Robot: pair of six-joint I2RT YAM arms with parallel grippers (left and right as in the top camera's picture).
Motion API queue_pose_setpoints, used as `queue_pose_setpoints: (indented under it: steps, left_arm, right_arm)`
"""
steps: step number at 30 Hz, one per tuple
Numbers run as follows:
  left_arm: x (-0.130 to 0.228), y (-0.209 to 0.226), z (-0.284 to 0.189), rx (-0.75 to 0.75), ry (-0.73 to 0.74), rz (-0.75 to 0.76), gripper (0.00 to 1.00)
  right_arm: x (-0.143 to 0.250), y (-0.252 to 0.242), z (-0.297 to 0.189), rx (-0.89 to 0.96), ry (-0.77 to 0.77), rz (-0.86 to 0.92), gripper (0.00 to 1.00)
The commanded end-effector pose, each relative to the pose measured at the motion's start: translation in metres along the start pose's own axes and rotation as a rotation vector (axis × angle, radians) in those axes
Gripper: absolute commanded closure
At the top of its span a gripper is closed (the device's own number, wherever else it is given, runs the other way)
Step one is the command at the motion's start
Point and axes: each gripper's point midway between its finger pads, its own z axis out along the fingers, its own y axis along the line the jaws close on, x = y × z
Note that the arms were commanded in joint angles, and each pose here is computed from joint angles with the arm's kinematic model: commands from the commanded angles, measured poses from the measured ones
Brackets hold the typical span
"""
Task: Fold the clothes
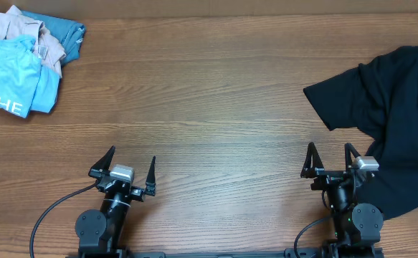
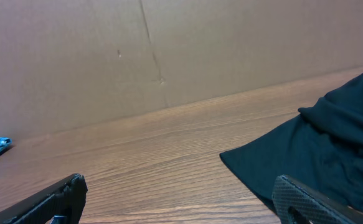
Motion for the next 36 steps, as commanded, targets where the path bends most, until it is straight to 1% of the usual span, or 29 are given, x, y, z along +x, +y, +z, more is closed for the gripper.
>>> queue_pose_setpoints:
  steps: [1,2,4,7,10,12,15,17,19,21,23,25,26,27,29,30,31,33,34,36]
  left_arm:
    - [0.000,0.004,0.000,-0.022,-0.002,0.028,0.00]
    - [0.000,0.004,0.000,-0.022,-0.002,0.028,0.00]
    - [-0.002,0.004,0.000,-0.023,-0.011,0.030,0.00]
    - [-0.012,0.005,-0.001,-0.027,-0.053,0.040,0.00]
    - [-0.034,0.006,-0.003,-0.035,-0.141,0.061,0.00]
    - [-0.043,0.006,-0.004,-0.035,-0.178,0.070,0.00]
    - [-0.044,0.002,-0.004,-0.013,-0.183,0.073,0.00]
    - [-0.046,0.001,-0.005,-0.006,-0.191,0.077,0.00]
    - [-0.052,0.001,-0.006,-0.009,-0.214,0.089,0.00]
    - [-0.056,0.001,-0.007,-0.010,-0.231,0.093,0.00]
    - [-0.062,0.001,-0.008,-0.010,-0.255,0.100,0.00]
    - [-0.063,0.001,-0.008,-0.012,-0.259,0.101,0.00]
    - [-0.063,0.001,-0.008,-0.008,-0.259,0.095,0.00]
    - [-0.064,-0.004,-0.009,0.018,-0.267,0.087,0.00]
    - [-0.070,-0.016,-0.011,0.087,-0.294,0.104,0.00]
    - [-0.072,-0.018,-0.012,0.101,-0.302,0.107,0.00]
    - [-0.073,-0.020,-0.013,0.112,-0.301,0.105,0.00]
    - [-0.083,-0.020,-0.016,0.112,-0.310,0.109,0.00]
    - [-0.097,-0.019,-0.021,0.103,-0.318,0.123,0.00]
    - [-0.114,-0.018,-0.023,0.102,-0.295,0.134,0.00]
  right_arm:
    - [0.002,-0.001,0.000,0.005,-0.004,-0.004,0.00]
    - [0.000,-0.002,0.000,0.008,-0.010,-0.005,0.00]
    - [-0.013,-0.004,0.000,0.027,-0.068,-0.006,0.00]
    - [-0.052,0.007,-0.006,-0.018,-0.227,-0.012,0.00]
    - [-0.093,0.019,-0.020,-0.065,-0.405,-0.017,0.00]
    - [-0.112,0.027,-0.030,-0.105,-0.489,-0.020,0.00]
    - [-0.117,0.045,-0.036,-0.201,-0.510,-0.047,0.00]
    - [-0.123,0.047,-0.040,-0.210,-0.538,-0.051,0.00]
    - [-0.141,0.044,-0.048,-0.159,-0.605,-0.119,0.00]
    - [-0.156,0.039,-0.049,-0.092,-0.597,-0.153,0.00]
    - [-0.173,0.036,-0.036,-0.023,-0.496,-0.191,0.00]
    - [-0.188,0.031,-0.013,0.045,-0.392,-0.216,0.00]
    - [-0.192,0.030,0.002,0.066,-0.336,-0.234,0.00]
    - [-0.193,0.026,0.028,0.091,-0.232,-0.241,0.00]
    - [-0.186,0.016,0.065,0.126,-0.083,-0.242,0.00]
    - [-0.176,0.012,0.085,0.120,0.024,-0.235,0.00]
    - [-0.164,0.012,0.105,0.083,0.150,-0.222,0.00]
    - [-0.148,0.014,0.131,0.024,0.325,-0.183,0.00]
    - [-0.140,0.014,0.144,0.003,0.415,-0.158,0.00]
    - [-0.129,0.009,0.157,0.017,0.513,-0.139,0.00]
